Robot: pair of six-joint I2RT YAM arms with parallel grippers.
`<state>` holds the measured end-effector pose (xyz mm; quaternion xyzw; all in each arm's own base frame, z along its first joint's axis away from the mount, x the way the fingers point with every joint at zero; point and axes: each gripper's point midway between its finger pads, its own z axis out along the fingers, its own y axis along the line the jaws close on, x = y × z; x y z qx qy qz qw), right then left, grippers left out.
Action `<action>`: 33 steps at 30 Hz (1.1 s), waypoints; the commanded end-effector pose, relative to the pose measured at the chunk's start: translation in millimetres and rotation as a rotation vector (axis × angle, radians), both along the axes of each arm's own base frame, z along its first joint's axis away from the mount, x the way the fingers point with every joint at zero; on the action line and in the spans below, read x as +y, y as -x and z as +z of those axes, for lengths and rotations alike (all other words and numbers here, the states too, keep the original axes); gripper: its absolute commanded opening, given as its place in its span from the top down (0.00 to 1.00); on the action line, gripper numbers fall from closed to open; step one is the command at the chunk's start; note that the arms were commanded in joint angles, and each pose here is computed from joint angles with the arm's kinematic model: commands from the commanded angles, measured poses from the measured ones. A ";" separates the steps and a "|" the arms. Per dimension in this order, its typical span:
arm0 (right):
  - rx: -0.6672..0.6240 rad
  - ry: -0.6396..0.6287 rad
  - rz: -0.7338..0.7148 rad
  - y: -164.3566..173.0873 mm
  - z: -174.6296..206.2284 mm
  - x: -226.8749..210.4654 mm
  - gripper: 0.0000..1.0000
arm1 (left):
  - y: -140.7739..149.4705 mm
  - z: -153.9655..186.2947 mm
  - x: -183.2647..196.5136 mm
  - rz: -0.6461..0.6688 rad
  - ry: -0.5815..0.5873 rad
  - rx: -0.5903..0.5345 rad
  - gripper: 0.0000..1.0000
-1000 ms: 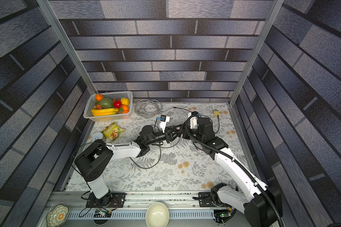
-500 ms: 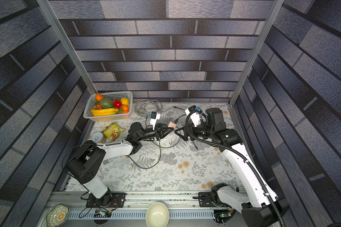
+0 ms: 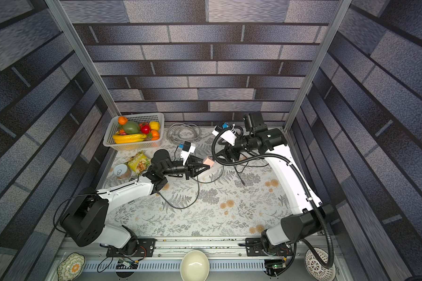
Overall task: Charge mp3
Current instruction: Pick up the plug from the center of the board.
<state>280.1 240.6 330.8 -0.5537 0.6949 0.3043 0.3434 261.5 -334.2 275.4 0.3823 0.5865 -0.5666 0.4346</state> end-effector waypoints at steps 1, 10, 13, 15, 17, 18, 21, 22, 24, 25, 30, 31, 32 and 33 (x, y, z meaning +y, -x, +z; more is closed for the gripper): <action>-0.024 -0.020 0.154 23.4 7.1 8.7 0.19 | 8.8 0.3 4.4 -0.029 -0.013 -0.044 0.74; 0.036 -0.003 0.235 33.9 -17.7 26.4 0.26 | 11.5 1.8 7.0 -0.045 -0.008 -0.056 0.74; 0.036 0.013 0.236 31.5 -24.4 28.9 0.28 | 12.7 1.8 7.4 -0.051 -0.008 -0.061 0.74; 0.053 0.031 0.233 28.9 -29.3 29.9 0.30 | 13.5 1.6 7.8 -0.050 -0.009 -0.067 0.74; 0.064 0.037 0.234 27.4 -31.8 30.5 0.33 | 14.2 0.8 8.2 -0.048 -0.011 -0.071 0.74; 0.069 0.038 0.234 27.0 -33.2 31.1 0.35 | 14.1 0.5 8.4 -0.048 -0.015 -0.074 0.74; 0.085 0.050 0.241 29.0 -38.8 33.0 0.38 | 13.2 -1.9 10.0 -0.028 -0.035 -0.087 0.75; 0.090 0.055 0.241 29.2 -41.0 33.1 0.39 | 13.4 -2.9 10.5 -0.025 -0.041 -0.090 0.74; 0.102 0.061 0.244 30.6 -44.1 33.4 0.42 | 13.7 -2.4 11.3 -0.021 -0.048 -0.100 0.74; 0.107 0.061 0.246 31.3 -45.3 33.9 0.43 | 13.3 -2.4 11.7 -0.017 -0.052 -0.105 0.74; 0.130 0.079 0.253 35.7 -52.3 35.6 0.51 | 12.3 -4.3 12.7 -0.007 -0.068 -0.119 0.74; 0.134 0.081 0.255 36.8 -53.3 35.8 0.52 | 11.1 -4.0 13.4 -0.002 -0.069 -0.124 0.74; 0.138 0.081 0.260 38.5 -54.4 37.0 0.53 | 10.8 -4.8 13.7 -0.001 -0.072 -0.123 0.74; 0.141 0.082 0.263 39.3 -55.5 37.9 0.55 | 10.7 -5.4 13.2 -0.002 -0.076 -0.127 0.74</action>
